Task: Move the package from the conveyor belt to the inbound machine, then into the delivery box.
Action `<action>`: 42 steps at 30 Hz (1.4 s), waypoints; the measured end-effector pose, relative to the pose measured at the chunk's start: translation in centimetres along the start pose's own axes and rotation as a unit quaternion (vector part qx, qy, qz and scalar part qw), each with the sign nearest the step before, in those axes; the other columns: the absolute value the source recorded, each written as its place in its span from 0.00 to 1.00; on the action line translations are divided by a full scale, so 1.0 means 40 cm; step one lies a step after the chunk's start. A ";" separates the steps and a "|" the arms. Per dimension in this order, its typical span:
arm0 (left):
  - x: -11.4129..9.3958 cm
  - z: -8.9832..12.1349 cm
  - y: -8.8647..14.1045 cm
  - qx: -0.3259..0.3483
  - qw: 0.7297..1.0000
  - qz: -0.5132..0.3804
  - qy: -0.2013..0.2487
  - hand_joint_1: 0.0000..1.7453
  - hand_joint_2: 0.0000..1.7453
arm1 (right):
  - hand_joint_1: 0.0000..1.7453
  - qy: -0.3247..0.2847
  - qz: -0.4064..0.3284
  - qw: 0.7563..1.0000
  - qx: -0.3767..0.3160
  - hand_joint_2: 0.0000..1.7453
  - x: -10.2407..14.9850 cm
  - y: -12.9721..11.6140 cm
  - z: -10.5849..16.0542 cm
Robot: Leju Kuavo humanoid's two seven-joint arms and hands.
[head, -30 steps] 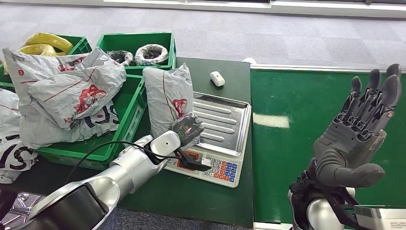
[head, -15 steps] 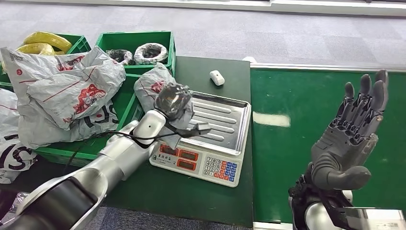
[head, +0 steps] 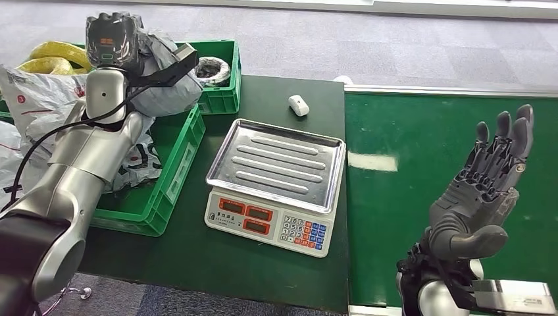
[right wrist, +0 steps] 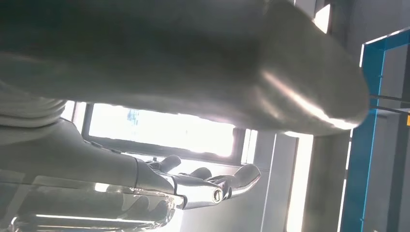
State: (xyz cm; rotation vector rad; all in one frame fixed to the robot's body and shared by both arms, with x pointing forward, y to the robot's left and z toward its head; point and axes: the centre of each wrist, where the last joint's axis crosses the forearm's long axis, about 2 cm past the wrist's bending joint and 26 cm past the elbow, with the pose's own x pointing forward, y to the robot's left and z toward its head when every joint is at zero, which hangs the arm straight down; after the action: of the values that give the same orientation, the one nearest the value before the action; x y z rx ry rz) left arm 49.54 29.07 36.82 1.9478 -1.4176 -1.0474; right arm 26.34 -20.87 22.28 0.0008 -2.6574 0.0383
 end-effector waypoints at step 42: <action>-0.199 0.110 -0.199 -0.083 0.988 0.031 0.130 0.00 0.00 | 0.00 0.023 -0.009 0.999 0.028 0.00 0.013 0.025 0.046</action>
State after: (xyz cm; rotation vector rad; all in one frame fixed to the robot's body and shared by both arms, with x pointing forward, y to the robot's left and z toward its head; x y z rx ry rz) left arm 49.06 39.33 30.48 1.8322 -1.2008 -0.8205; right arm 25.02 -19.93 20.85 0.0420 -2.6101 0.1053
